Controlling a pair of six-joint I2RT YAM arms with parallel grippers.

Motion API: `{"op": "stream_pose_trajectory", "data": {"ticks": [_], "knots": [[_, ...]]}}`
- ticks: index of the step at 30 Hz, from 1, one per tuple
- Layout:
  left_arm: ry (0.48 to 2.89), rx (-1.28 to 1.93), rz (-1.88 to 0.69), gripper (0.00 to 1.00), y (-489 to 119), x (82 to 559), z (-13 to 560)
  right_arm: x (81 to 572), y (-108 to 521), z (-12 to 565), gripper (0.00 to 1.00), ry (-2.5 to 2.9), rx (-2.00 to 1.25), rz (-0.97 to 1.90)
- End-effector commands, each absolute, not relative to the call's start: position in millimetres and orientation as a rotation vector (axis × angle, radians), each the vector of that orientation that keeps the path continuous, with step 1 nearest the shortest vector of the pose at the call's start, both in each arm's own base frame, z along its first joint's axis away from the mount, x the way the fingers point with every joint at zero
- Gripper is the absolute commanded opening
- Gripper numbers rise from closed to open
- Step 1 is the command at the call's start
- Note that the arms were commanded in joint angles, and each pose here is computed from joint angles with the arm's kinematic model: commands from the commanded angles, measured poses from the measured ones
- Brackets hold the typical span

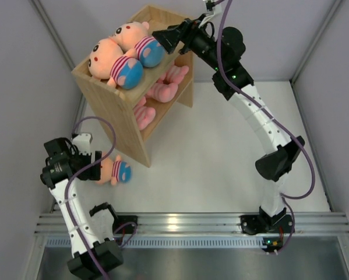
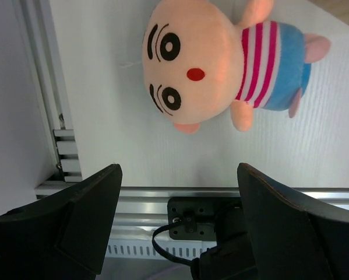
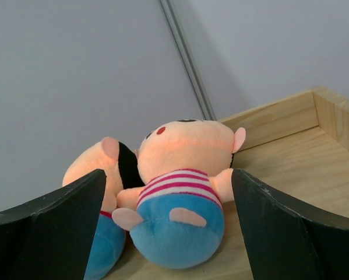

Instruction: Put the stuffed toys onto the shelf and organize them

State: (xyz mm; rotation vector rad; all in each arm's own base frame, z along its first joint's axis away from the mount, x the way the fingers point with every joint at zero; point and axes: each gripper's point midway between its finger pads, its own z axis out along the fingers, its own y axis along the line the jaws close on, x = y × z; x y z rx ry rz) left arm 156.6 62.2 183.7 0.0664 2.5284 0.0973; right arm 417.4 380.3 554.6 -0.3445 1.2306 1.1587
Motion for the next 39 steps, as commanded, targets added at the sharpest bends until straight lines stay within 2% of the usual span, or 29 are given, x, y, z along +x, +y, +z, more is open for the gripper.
{"op": "stream_pose_trajectory", "data": {"ticks": [1, 9, 16, 19, 22, 26, 29, 30, 33, 39], "knots": [[2.546, 0.038, 0.157, 0.86, 80.6, 170.6, 159.2, 390.5, 351.0, 600.5, 0.89, 1.072, -0.374, 1.143], [2.56, 0.115, 0.081, 0.86, 86.5, 195.8, 117.9, 382.1, 342.6, 603.8, 0.89, 1.042, -0.418, 1.081], [2.445, 0.267, -0.077, 0.85, 76.6, 235.2, 113.6, 381.1, 326.0, 596.6, 0.89, 1.066, -0.402, 0.975], [2.508, 0.246, -0.135, 0.83, 74.9, 232.0, 95.5, 377.0, 316.7, 602.2, 0.89, 1.056, -0.392, 0.935], [2.582, 0.229, -0.21, 0.74, 64.1, 214.3, 67.3, 375.8, 312.7, 604.4, 0.89, 1.056, -0.384, 0.918], [2.629, 0.254, -0.229, 0.72, 59.5, 199.7, 46.6, 381.2, 305.6, 602.9, 0.89, 1.076, -0.353, 0.877], [2.603, 0.261, -0.222, 0.39, 58.9, 202.2, 52.1, 379.6, 303.8, 602.6, 0.89, 1.08, -0.357, 0.864], [2.59, 0.259, -0.216, 0.13, 59.1, 204.5, 55.8, 379.1, 303.4, 603.0, 0.88, 1.08, -0.358, 0.863], [2.502, 0.26, -0.155, 0.04, 61.4, 214.5, 83.1, 374.1, 299.5, 604.8, 0.88, 1.075, -0.38, 0.835], [2.327, 0.251, -0.095, 0.0, 53.6, 222.0, 162.0, 346.4, 293.2, 603.2, 0.9, 0.997, -0.561, 0.727]]}}
